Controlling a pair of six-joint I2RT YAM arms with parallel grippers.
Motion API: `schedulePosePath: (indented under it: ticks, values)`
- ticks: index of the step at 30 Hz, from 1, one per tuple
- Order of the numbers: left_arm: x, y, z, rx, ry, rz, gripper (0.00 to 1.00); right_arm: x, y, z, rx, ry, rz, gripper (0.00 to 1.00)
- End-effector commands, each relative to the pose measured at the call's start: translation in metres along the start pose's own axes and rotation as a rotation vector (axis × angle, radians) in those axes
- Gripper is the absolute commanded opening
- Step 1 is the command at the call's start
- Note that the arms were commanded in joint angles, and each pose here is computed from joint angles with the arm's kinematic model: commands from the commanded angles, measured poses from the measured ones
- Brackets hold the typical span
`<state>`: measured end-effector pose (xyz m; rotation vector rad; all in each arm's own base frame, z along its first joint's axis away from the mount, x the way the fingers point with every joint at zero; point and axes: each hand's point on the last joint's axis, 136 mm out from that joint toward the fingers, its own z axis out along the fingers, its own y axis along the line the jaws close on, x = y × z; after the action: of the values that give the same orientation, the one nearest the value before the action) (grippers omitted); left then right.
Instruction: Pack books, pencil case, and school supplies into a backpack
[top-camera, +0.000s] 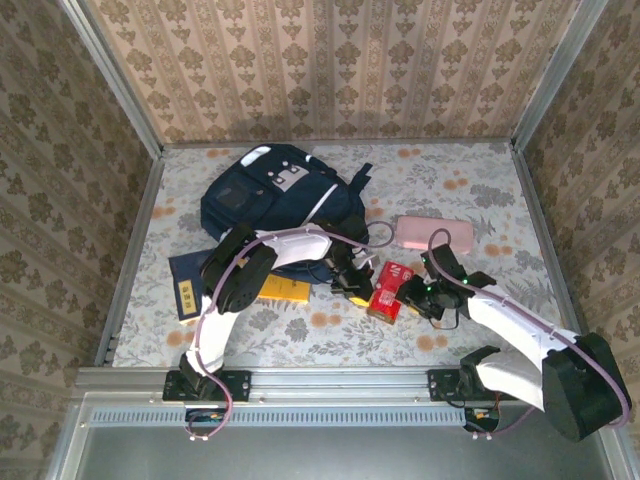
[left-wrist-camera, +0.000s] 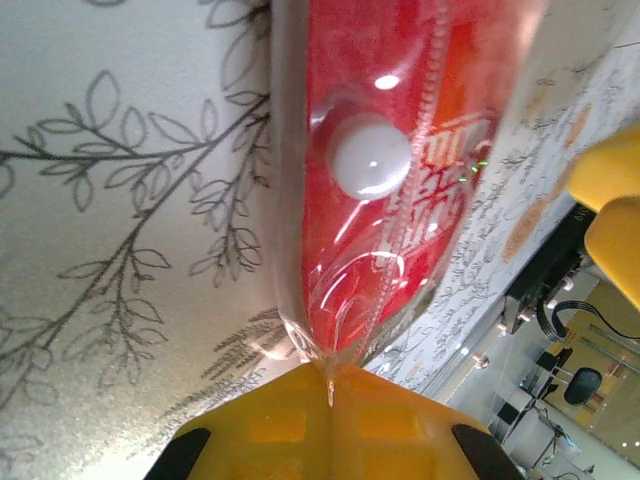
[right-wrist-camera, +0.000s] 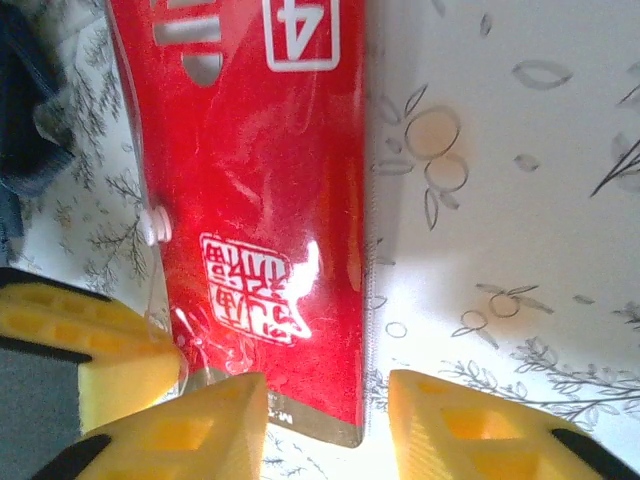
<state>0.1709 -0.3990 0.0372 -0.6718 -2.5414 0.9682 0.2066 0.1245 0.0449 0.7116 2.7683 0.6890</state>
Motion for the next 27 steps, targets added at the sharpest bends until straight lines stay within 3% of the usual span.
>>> schedulePosePath:
  ticks: [1, 6, 11, 14, 25, 27]
  values:
    - [-0.005, -0.030, -0.028, 0.078, -0.068, 0.038, 0.00, -0.006, -0.007, -0.009, 0.028, -0.021, -0.003, 0.43]
    - [-0.014, -0.050, -0.044, 0.203, -0.120, 0.001, 0.00, -0.007, -0.008, -0.008, -0.021, 0.003, 0.052, 0.53]
    - [-0.025, -0.065, -0.052, 0.313, -0.153, -0.039, 0.00, -0.006, 0.007, -0.001, -0.186, 0.027, 0.143, 0.83]
    - [-0.029, -0.071, -0.050, 0.365, -0.154, -0.064, 0.00, -0.012, 0.023, -0.001, -0.312, 0.013, 0.178, 0.93]
    - [-0.026, -0.090, -0.059, 0.482, -0.156, -0.070, 0.00, -0.058, 0.059, -0.020, -0.584, -0.098, 0.253, 0.82]
    - [-0.023, -0.094, -0.063, 0.501, -0.159, -0.063, 0.00, -0.064, 0.067, -0.023, -0.625, -0.094, 0.261, 0.73]
